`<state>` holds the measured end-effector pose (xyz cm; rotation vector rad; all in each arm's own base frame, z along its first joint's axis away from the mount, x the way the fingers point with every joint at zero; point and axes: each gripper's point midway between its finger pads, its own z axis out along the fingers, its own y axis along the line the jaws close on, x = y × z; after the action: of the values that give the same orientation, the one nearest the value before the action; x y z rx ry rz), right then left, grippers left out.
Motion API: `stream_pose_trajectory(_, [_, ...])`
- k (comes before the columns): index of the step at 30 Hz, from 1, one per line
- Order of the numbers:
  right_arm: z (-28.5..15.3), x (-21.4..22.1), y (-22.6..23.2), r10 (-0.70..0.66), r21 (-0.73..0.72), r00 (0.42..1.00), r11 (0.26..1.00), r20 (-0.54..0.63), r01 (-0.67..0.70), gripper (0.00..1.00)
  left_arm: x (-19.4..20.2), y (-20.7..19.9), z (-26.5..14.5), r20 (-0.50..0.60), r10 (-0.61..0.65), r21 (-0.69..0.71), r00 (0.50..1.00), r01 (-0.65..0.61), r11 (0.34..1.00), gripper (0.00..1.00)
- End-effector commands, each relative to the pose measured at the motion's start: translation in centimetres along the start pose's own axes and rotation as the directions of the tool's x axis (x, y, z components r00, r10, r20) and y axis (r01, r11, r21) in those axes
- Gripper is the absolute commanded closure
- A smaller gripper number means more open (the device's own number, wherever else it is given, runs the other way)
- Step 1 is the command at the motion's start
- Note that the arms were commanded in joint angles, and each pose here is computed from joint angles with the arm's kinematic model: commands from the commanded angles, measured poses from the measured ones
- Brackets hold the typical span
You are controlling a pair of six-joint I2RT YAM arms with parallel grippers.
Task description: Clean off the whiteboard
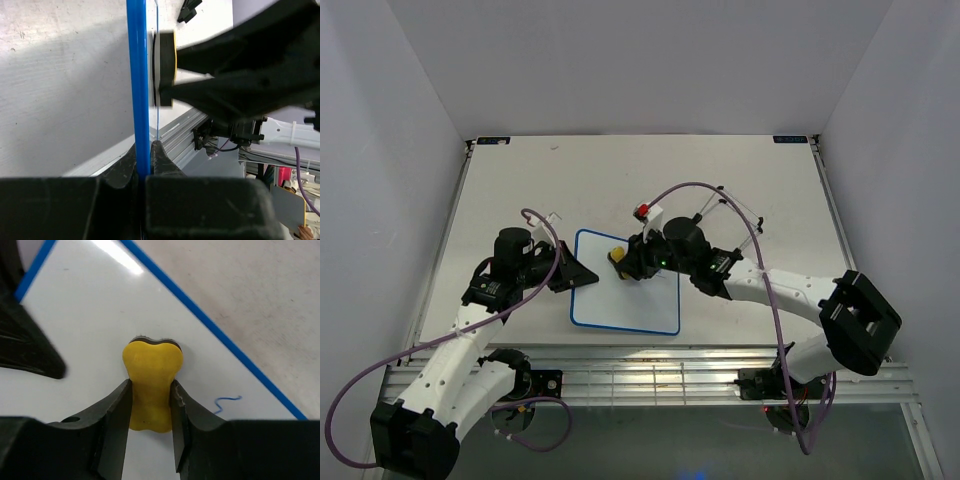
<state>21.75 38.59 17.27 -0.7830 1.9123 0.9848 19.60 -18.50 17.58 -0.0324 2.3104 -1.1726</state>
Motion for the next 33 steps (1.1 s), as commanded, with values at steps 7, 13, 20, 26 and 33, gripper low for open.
stream_pose_trajectory(7, [-1.4,6.1,-6.0,0.108,0.079,0.981,0.992,-0.159,-0.096,0.79,0.5,-0.4,-0.2,-0.013,0.14,0.046,0.99,-0.139,0.989,1.0])
stream_pose_trajectory(13, [-2.1,8.1,-8.7,0.155,0.219,0.966,0.97,-0.208,-0.109,0.8,0.6,-0.4,-0.2,-0.021,0.147,0.054,0.989,-0.145,0.988,1.0])
stream_pose_trajectory(20, [-0.2,5.2,-3.9,0.201,0.08,0.955,0.979,-0.218,-0.188,0.8,0.5,-0.3,-0.2,-0.009,0.148,0.047,0.989,-0.148,0.988,1.0])
stream_pose_trajectory(26, [0.9,2.6,0.7,0.207,-0.078,0.959,0.971,-0.194,-0.226,0.8,0.3,-0.2,-0.2,0.0,0.144,0.036,0.99,-0.144,0.989,1.0])
stream_pose_trajectory(33, [-0.7,8.1,-6.0,0.375,0.103,0.895,0.927,-0.241,-0.361,0.8,0.3,-0.1,-0.3,0.008,0.137,0.028,0.991,-0.137,0.99,1.0])
